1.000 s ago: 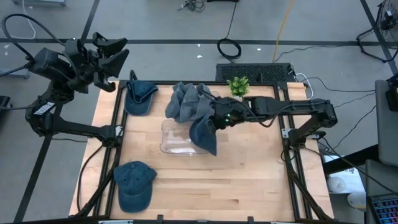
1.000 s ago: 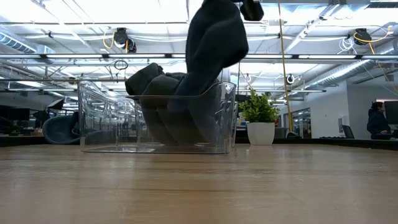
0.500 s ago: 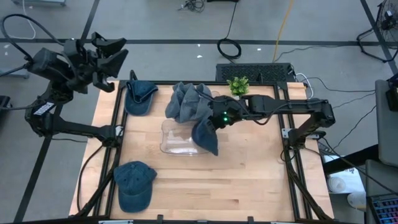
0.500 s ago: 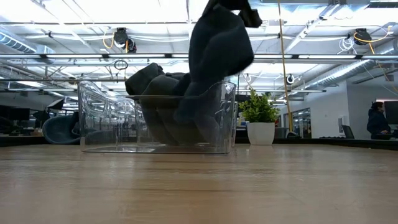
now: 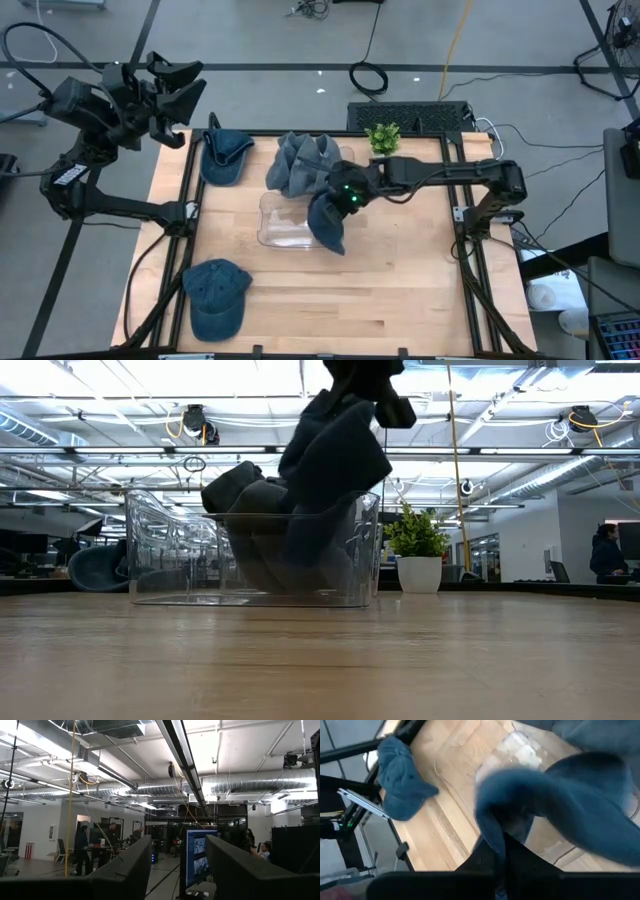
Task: Pick & Place hat
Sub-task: Put the bottom right blue cap into the bottom transparent bin
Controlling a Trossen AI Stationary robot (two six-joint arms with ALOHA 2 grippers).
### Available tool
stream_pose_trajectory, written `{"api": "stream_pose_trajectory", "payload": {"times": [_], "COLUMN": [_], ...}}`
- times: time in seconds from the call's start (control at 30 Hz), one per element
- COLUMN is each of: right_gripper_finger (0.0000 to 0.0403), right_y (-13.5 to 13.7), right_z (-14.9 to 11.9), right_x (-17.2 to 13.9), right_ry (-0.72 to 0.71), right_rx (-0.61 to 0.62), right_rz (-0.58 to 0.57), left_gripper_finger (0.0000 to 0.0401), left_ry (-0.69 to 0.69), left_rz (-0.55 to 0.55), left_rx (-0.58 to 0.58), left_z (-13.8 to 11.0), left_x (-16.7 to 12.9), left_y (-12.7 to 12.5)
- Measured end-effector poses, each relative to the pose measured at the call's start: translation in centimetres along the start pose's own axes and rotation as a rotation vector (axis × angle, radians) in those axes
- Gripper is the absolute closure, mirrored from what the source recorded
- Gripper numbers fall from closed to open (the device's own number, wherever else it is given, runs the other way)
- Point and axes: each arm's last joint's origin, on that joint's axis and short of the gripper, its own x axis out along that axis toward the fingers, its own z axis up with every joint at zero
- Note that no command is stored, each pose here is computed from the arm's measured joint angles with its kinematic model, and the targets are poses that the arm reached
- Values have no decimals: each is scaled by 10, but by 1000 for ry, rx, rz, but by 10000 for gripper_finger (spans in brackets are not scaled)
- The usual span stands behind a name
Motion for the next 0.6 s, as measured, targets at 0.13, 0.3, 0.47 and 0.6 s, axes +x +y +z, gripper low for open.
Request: {"api": "stream_pose_trajectory", "payload": {"times": [0.13, 0.3, 0.47, 0.6], "right_gripper_finger": [403, 403, 403, 403], "right_y": [-3, -10, 6, 0], "right_z": [0, -3, 5, 3], "right_x": [4, 2, 2, 2], "right_ry": [12, 94, 70, 81], "right_rx": [30, 102, 141, 164], "right_rz": [-22, -47, 157, 95], "left_gripper_finger": [210, 210, 210, 210], "left_ry": [0, 5, 7, 7], "left_rz": [0, 0, 0, -6], "left_rx": [-1, -2, -2, -6], "left_z": [0, 0, 0, 0], "left_x": [0, -1, -1, -1], "left_y": [0, 0, 0, 0]}}
